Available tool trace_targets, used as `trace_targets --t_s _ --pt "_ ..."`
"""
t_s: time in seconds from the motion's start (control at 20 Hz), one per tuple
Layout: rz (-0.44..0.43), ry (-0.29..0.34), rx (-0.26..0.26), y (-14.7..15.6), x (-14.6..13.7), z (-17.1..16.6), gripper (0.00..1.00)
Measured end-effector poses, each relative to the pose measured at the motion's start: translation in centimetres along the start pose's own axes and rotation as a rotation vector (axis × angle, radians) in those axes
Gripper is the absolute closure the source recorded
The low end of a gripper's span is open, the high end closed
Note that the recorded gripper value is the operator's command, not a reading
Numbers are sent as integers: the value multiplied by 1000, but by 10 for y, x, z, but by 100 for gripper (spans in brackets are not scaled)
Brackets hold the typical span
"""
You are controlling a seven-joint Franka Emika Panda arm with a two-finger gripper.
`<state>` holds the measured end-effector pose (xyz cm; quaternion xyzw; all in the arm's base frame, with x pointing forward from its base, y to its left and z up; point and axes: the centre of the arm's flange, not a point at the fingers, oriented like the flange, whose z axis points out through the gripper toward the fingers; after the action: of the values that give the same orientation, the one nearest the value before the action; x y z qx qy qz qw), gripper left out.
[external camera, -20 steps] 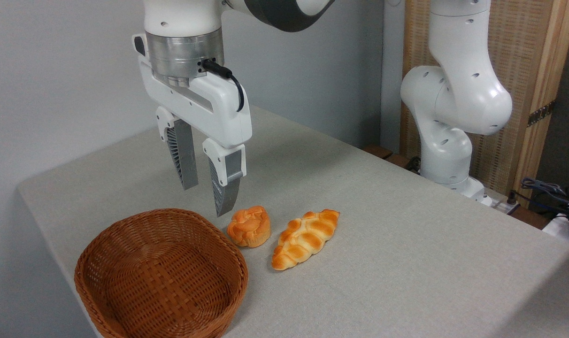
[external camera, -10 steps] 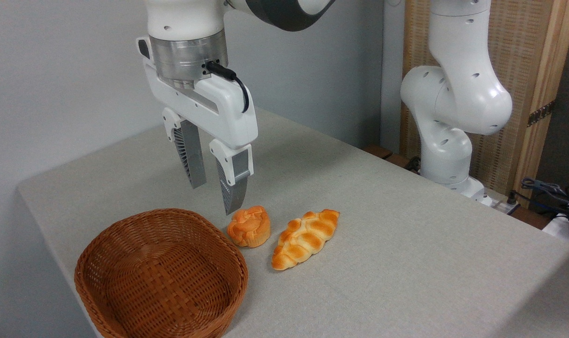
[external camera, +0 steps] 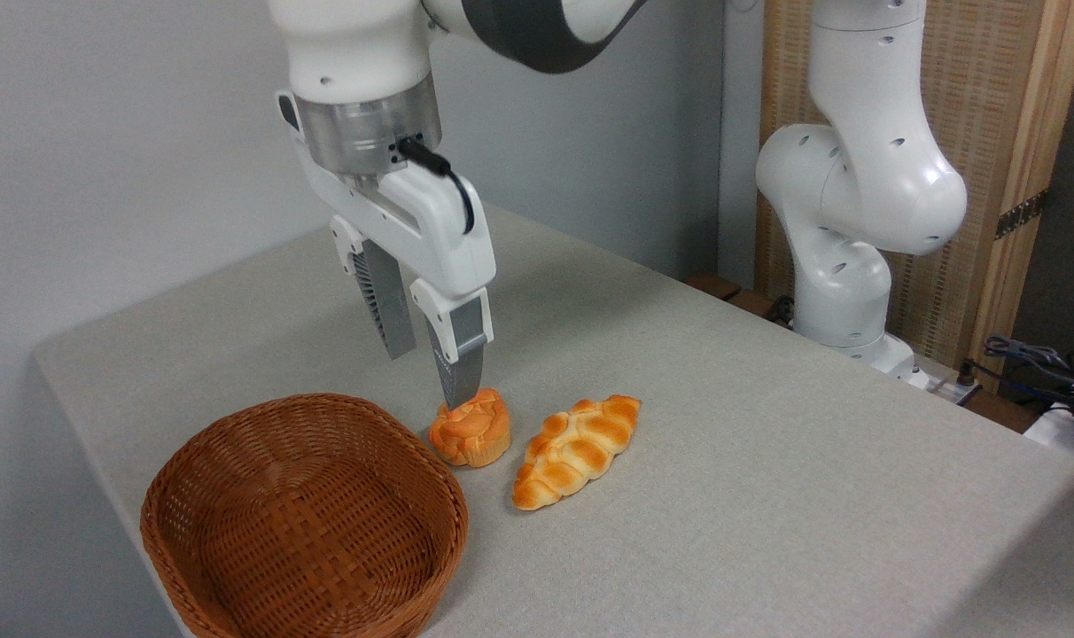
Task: Put bread into the basket
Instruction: 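Lower the gripper fingers around the round bun and close on it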
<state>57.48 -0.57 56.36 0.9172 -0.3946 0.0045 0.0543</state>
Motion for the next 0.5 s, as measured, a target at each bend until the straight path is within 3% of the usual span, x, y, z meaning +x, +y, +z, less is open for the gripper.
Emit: trace_targets --t_s 0.3,0.5 --pt "61 -41 -44 19 14 34 0" --pt "91 -41 -40 31 27 59 0"
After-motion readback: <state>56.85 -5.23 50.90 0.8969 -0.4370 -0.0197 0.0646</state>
